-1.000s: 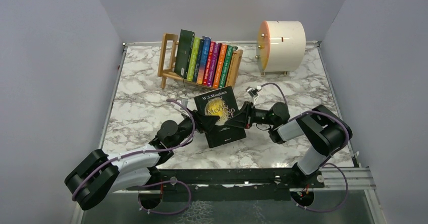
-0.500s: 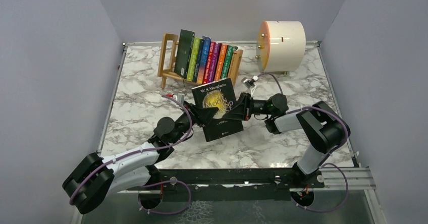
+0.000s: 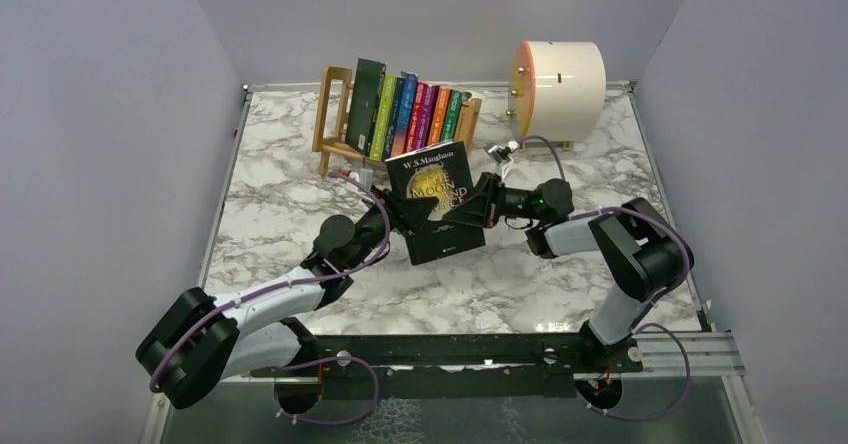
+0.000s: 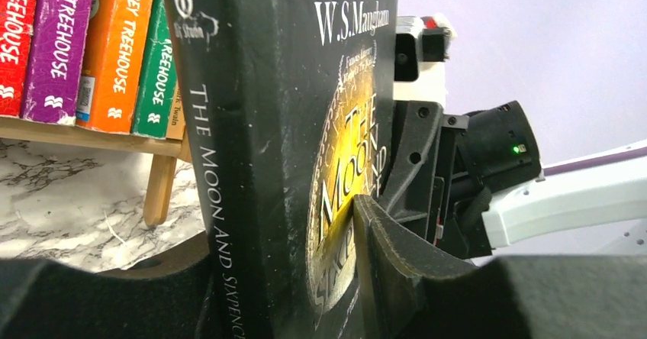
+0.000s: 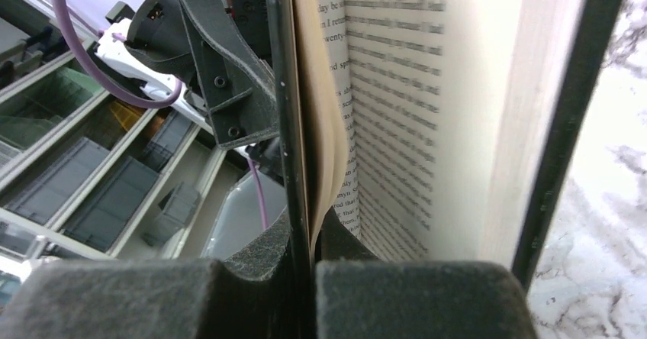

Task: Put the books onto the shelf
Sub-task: Pick up the book from the center of the board.

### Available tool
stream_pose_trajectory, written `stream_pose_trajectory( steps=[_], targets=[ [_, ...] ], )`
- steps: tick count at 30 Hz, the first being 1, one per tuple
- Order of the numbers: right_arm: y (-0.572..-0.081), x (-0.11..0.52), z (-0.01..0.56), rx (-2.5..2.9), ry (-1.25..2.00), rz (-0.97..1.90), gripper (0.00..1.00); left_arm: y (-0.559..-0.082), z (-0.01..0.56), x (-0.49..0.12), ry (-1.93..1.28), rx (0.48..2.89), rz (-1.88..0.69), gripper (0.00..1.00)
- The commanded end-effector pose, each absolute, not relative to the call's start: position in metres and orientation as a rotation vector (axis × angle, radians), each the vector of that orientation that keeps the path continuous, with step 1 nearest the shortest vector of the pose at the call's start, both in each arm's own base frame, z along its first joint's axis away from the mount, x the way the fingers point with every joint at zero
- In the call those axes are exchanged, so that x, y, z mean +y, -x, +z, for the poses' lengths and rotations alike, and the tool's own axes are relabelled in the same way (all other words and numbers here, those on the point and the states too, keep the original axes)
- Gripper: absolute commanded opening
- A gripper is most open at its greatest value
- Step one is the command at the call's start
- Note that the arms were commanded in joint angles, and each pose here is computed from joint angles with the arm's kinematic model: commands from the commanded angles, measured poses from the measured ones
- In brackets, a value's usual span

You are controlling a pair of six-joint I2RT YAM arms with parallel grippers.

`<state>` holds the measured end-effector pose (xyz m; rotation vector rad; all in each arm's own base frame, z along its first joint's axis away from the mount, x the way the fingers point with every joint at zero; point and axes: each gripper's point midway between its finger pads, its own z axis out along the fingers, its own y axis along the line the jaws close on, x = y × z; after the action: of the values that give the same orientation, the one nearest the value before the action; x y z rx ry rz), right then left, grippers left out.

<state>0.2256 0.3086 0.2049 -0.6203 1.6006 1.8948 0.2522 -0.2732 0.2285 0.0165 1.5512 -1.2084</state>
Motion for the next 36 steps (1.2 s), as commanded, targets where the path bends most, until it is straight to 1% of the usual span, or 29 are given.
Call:
stream_pose_trajectory(
  steps=[1, 4, 8, 13, 20, 28, 36],
  targets=[
    [-0.215, 0.319, 0.237, 1.356, 0.721, 1.787, 0.01, -0.239, 0.284, -0.301, -0.126, 1.405, -1.363, 0.38],
    [-0.222, 0.316, 0.237, 1.39, 0.683, 1.69, 0.01, -0.241, 0.283, -0.307, -0.133, 1.417, -1.378, 0.4],
    [-0.222, 0.31, 0.246, 1.388, 0.665, 1.618, 0.01, -0.239, 0.286, -0.316, -0.167, 1.409, -1.419, 0.4],
    [-0.22, 0.304, 0.253, 1.37, 0.613, 1.612, 0.01, -0.231, 0.303, -0.33, -0.239, 1.325, -1.516, 0.34],
    [-0.218, 0.297, 0.261, 1.339, 0.569, 1.586, 0.01, -0.215, 0.319, -0.359, -0.427, 1.232, -1.698, 0.01],
    [-0.22, 0.293, 0.268, 1.338, 0.566, 1.535, 0.02, -0.213, 0.329, -0.352, -0.434, 1.102, -1.926, 0.0],
    [-0.223, 0.289, 0.273, 1.345, 0.537, 1.496, 0.05, -0.226, 0.335, -0.345, -0.46, 1.123, -1.879, 0.0]
  ],
)
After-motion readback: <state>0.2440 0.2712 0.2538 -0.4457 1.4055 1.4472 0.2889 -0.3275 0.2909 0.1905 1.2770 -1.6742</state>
